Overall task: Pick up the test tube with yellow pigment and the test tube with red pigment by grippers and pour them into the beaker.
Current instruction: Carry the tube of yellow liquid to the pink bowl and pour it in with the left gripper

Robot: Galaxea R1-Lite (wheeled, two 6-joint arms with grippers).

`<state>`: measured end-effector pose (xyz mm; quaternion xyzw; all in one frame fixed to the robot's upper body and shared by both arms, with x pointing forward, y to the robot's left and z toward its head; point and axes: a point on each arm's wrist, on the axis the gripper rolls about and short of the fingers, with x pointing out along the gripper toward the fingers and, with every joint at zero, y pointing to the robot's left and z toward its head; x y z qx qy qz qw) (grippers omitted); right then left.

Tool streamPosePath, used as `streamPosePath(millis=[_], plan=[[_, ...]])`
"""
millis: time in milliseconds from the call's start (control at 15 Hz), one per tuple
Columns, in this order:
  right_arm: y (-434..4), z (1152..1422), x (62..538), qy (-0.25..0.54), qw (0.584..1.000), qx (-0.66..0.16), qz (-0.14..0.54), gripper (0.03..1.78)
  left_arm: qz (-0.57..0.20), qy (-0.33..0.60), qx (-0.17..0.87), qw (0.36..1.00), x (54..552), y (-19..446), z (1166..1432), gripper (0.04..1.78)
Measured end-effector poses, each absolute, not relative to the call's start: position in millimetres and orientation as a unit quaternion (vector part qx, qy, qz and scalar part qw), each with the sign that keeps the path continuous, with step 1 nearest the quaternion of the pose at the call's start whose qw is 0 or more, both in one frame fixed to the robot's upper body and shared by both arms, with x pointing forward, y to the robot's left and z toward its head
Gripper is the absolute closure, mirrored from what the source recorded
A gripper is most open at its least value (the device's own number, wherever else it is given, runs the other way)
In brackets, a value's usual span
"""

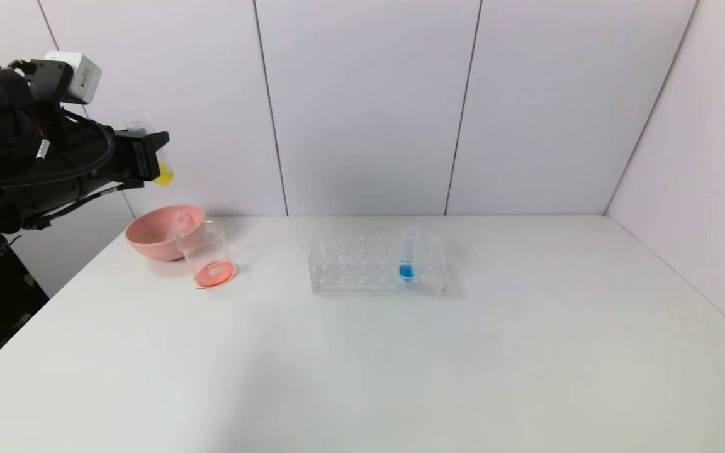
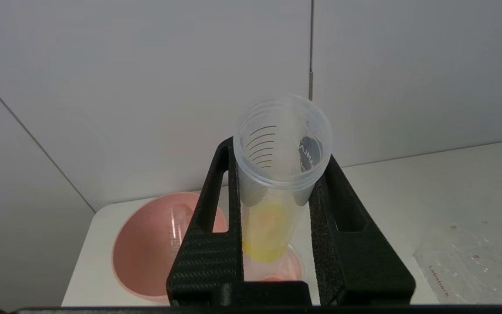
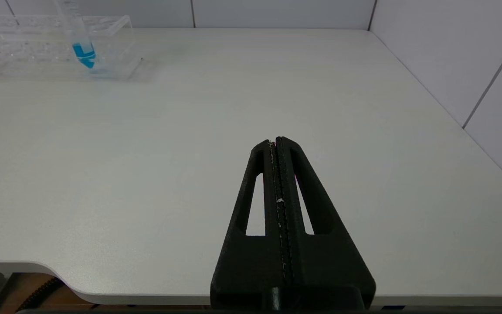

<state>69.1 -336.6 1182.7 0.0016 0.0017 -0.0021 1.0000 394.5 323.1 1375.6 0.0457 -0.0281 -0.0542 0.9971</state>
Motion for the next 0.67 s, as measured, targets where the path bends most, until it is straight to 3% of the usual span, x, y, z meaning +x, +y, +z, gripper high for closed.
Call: streamPosePath(millis=[667], plan=[[-336.6, 1182.7, 69.1, 0.001, 1.000, 0.002, -0.002, 1.70, -0.027, 0.013, 0.044, 0.999, 402.7, 375.0, 1348.4, 1.37]])
